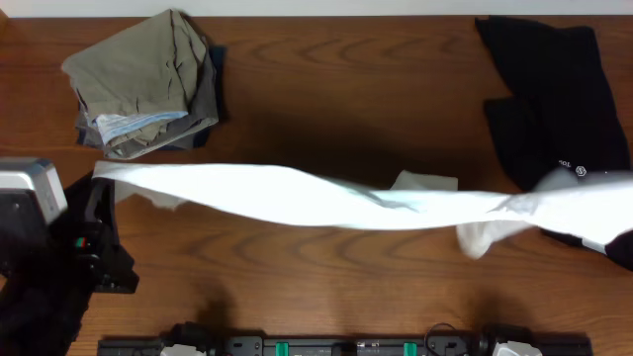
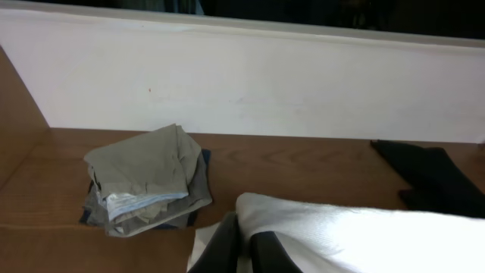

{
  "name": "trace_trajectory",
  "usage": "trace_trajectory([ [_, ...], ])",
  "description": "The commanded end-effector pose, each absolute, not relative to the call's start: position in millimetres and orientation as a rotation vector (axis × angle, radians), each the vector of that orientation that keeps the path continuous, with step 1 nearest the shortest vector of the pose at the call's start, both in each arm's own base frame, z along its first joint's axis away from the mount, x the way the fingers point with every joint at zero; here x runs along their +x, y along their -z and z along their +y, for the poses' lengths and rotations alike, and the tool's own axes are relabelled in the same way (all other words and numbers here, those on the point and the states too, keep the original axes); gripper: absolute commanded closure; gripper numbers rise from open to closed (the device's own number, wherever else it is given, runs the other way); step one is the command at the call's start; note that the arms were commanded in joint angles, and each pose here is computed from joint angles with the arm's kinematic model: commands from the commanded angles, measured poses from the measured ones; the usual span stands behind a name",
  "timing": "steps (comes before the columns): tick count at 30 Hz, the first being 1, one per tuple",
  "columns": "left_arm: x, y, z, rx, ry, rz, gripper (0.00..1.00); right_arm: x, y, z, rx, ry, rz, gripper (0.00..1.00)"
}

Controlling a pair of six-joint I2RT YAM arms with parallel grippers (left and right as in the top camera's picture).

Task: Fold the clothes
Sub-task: 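Swing the stretched T-shirt forward and lay it flat on the table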

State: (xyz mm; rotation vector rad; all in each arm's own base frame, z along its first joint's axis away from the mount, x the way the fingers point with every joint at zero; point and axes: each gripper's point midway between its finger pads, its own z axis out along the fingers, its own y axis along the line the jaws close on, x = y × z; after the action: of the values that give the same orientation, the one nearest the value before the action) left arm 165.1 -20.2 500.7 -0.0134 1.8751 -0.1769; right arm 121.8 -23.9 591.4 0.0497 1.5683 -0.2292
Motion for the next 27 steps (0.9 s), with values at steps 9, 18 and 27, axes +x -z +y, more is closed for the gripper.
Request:
trace_trajectory([
  [9, 142.7, -529.6, -15.8, -0.026, 0.191, 1.777, 0.94, 73.9, -629.8, -17.6, 0.049, 0.248, 1.398, 0.99],
  [18, 123.9, -552.7, -12.6, -0.028, 0.199, 1.695, 0.94, 67.7, -643.9, -18.0, 0.045, 0.268, 1.34, 0.99],
  [27, 189.2, -512.9, -21.7, -0.03, 0.166, 1.902, 0.94, 142.9, -624.8, -14.7, -0.033, 0.211, 1.507, 0.99],
])
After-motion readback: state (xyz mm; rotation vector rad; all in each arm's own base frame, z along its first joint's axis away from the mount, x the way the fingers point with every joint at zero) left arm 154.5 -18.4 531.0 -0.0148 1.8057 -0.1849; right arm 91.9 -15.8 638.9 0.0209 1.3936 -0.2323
